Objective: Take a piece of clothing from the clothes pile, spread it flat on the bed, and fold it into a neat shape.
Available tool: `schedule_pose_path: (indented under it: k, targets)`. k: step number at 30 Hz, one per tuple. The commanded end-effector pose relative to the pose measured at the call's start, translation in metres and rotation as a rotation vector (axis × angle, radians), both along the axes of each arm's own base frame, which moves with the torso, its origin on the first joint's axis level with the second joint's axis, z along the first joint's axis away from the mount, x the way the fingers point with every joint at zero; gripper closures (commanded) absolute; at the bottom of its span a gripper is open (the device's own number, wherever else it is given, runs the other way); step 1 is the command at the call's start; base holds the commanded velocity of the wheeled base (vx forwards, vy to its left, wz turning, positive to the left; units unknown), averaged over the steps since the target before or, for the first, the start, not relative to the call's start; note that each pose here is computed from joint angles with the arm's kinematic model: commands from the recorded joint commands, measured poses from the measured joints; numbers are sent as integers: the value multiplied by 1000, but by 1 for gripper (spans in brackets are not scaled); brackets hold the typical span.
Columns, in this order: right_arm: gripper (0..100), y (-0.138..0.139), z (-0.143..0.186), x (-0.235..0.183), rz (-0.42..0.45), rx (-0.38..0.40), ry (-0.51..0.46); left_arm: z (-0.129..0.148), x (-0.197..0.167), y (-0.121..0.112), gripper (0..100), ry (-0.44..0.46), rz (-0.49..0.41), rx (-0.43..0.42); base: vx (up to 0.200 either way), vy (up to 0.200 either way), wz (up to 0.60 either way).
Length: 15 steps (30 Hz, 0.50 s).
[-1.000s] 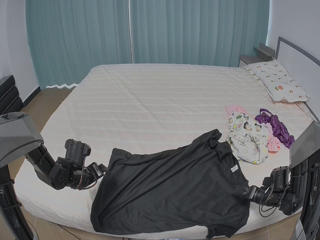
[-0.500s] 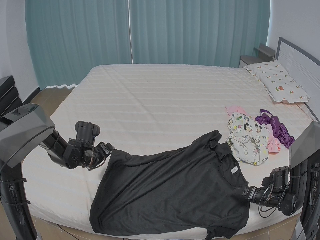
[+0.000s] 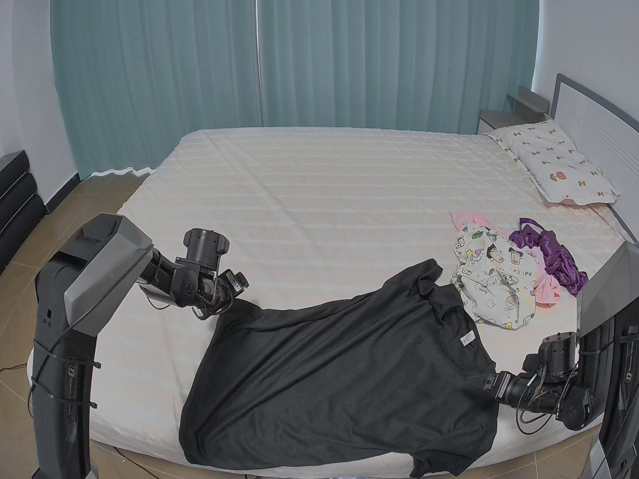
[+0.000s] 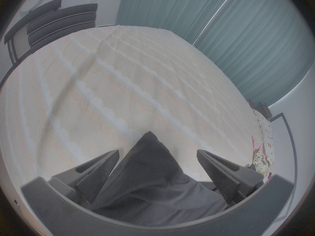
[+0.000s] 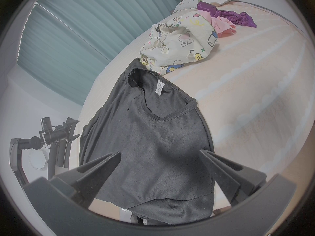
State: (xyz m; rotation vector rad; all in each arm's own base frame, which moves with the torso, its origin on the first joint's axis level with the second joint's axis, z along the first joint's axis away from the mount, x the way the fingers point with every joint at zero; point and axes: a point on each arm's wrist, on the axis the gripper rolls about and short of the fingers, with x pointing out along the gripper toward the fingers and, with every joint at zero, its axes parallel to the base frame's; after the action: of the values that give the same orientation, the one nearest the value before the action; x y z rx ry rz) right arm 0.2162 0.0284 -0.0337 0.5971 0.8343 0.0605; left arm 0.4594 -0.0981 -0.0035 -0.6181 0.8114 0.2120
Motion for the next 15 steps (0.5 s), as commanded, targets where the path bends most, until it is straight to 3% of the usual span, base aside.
schedule_pose_path:
  k: [1, 6, 15]
  targets:
    - [0, 0, 1, -3, 1, 0, 2, -28, 4, -2, 100, 42, -6, 12, 0, 0, 0]
    - [0, -1, 1, -3, -1, 1, 4, -28, 9, 0, 100, 28, 8, 13, 0, 0, 0]
    - [0, 0, 1, -3, 0, 1, 4, -9, 22, 28, 100, -37, 104, 18, 0, 0, 0]
